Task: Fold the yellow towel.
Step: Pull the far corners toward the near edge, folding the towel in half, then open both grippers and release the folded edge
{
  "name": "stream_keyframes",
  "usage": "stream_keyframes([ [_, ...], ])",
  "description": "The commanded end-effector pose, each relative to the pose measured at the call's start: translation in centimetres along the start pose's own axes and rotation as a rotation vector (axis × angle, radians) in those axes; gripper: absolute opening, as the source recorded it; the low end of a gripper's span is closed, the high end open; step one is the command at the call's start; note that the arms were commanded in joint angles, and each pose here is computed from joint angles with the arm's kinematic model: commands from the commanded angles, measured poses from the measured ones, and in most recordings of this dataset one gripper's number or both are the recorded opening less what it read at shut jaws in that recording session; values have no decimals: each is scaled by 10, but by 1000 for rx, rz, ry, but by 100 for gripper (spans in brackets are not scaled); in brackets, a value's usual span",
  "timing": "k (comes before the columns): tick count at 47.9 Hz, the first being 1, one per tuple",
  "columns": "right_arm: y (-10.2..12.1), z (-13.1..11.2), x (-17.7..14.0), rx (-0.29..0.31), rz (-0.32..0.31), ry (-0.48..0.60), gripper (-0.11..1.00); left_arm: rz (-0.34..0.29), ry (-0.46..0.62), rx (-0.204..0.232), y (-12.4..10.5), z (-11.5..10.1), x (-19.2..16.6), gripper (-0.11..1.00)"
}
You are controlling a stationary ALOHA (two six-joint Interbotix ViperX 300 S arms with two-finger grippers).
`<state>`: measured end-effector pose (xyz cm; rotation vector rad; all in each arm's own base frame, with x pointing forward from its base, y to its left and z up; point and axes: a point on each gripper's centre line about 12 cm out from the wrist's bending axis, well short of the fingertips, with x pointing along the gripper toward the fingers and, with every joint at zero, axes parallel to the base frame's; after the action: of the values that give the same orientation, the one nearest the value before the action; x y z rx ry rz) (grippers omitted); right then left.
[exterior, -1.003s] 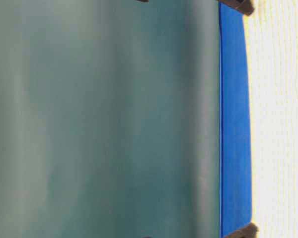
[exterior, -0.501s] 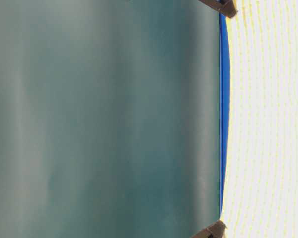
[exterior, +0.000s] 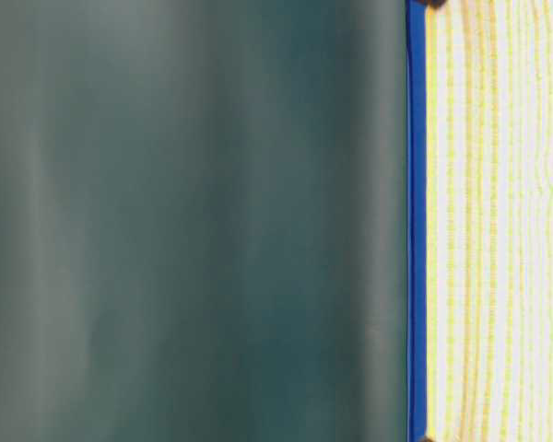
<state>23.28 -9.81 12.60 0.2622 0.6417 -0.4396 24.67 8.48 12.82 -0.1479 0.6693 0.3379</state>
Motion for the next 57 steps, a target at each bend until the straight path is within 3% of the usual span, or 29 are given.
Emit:
stream_keyframes([
  [1,11,1,-8,-8,37,-21,5,-34,-29,-6,-11,1,-6,3],
  [19,61,-19,-22,-27,194,31,5,-263,-22,-34,-81,-10,-19,3],
  [29,80,-27,-28,-13,252,68,5,-353,-1,-48,-109,-14,-26,3],
  [38,93,-32,-32,-12,293,80,5,-388,7,-50,-120,-15,-30,3],
  [57,109,-34,-32,-26,331,97,5,-393,23,-41,-122,-17,-32,3],
])
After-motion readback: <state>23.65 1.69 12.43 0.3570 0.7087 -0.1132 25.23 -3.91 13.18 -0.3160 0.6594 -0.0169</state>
